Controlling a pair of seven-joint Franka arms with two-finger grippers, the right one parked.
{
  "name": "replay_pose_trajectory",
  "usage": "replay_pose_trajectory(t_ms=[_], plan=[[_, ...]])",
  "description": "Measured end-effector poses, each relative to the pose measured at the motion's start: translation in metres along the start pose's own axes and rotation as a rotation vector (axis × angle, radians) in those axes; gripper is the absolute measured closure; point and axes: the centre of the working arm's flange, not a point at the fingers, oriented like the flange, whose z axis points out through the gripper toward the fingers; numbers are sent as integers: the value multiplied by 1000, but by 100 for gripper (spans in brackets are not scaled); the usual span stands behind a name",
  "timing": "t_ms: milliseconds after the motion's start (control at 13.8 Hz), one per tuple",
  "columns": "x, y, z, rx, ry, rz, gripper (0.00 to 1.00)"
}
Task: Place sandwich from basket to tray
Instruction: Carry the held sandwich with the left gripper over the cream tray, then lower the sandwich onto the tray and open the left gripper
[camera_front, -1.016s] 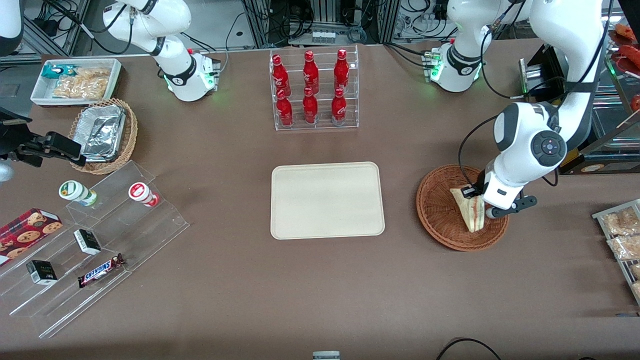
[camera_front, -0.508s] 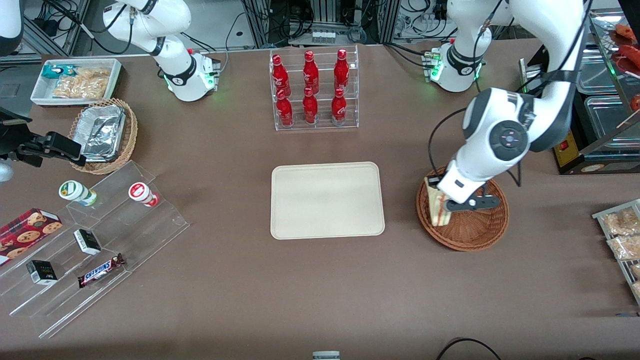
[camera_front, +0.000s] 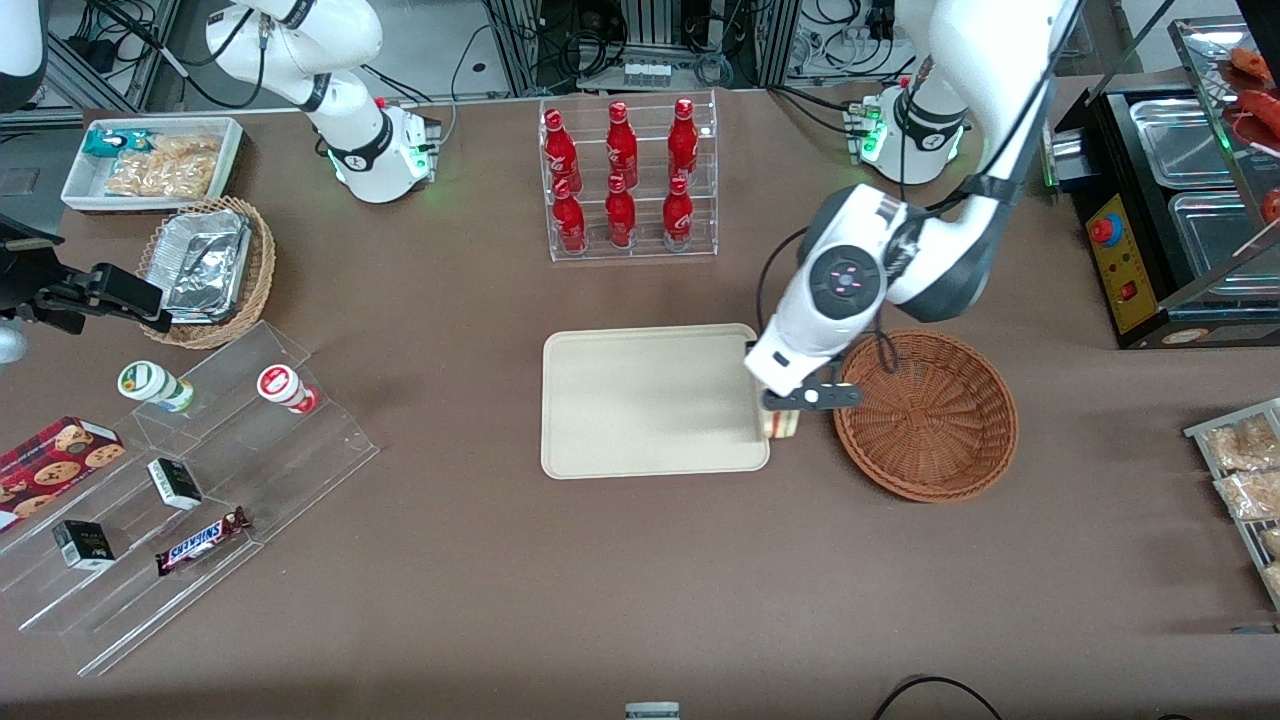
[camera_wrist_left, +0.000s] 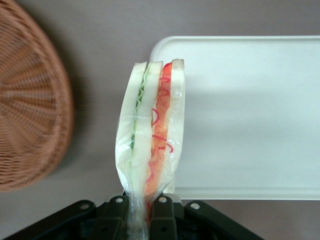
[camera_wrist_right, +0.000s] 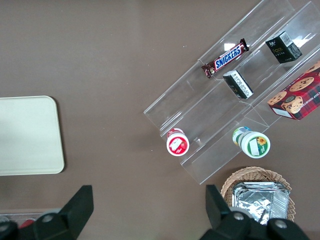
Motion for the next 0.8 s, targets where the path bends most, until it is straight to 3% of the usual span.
replay_pose_trajectory(t_ms=[581,798], plan=[[-33,126,47,-6,-12,-24,86],[-44,153,67,-22,0,-5,86]])
